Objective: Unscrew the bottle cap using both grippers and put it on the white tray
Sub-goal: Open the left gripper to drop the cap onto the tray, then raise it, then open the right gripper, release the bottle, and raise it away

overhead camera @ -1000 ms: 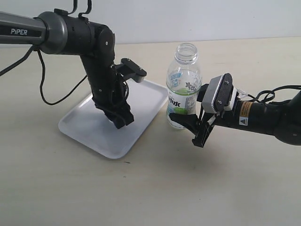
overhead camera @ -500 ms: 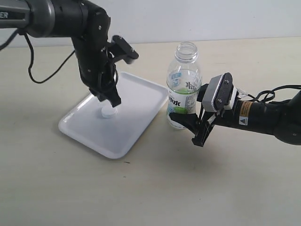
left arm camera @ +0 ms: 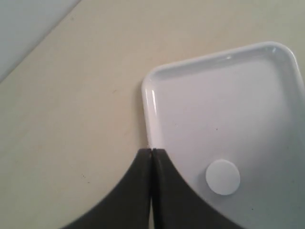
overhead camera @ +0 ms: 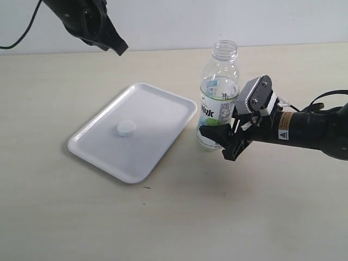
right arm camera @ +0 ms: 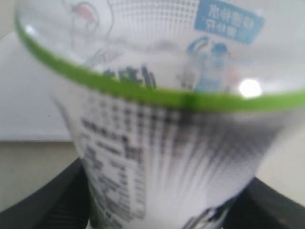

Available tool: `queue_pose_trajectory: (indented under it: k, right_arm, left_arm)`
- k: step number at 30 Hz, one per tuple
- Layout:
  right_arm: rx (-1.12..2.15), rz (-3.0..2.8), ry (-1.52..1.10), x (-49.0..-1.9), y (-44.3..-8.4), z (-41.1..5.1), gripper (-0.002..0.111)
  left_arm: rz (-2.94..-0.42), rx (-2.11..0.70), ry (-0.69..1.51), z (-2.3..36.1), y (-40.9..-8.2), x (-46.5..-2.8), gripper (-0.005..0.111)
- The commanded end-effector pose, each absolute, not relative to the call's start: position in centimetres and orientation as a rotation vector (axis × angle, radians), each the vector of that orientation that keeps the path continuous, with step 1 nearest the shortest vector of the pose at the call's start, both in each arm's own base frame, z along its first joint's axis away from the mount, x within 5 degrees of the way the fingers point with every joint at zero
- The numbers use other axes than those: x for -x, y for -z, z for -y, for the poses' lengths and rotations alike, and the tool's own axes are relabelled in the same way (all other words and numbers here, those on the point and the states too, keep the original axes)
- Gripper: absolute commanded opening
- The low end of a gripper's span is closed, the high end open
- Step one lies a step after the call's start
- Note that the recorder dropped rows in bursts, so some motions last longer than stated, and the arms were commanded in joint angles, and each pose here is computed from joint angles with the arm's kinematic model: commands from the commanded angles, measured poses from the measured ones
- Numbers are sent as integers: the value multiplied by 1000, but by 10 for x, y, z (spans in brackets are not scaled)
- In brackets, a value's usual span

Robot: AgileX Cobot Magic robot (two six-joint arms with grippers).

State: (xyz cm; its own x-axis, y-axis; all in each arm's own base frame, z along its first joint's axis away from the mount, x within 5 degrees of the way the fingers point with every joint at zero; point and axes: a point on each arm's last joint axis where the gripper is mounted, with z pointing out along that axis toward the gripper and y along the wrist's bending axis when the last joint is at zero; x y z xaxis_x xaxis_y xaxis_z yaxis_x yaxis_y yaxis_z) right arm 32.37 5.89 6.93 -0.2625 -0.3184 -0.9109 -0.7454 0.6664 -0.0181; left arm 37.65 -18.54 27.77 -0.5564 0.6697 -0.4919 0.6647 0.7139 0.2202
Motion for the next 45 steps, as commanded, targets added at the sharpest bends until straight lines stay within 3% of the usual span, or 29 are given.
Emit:
queue_pose_trajectory:
  k: [1,7,9,16,22,35,45]
  right_arm:
    - [798,-1986,-525,-327,-62,-55,0]
    - [841,-1970,-546,-327,-63,-57,5]
    - [865,-1963,-555,-326,-63,-58,14]
    - [885,-1947,-567,-325,-64,-59,67]
    - [875,-1914,-550,-327,-67,-59,92]
    - [924,-1960,-482,-318,-143,-55,96]
    - [934,-2046,-559,-307,-155,-56,96]
  left_arm:
    - [-2314,-992,10,179,-276,-371,1]
    - [-2325,-984,2,172,-265,-371,1]
    - [-2330,-973,-2,168,-265,-372,1]
    - [-2319,-974,-3,168,-268,-371,1]
    - [-2304,-984,-8,167,-272,-370,1]
    - [-2301,-966,16,169,-273,-370,1]
    - [-2311,-950,44,167,-283,-362,1]
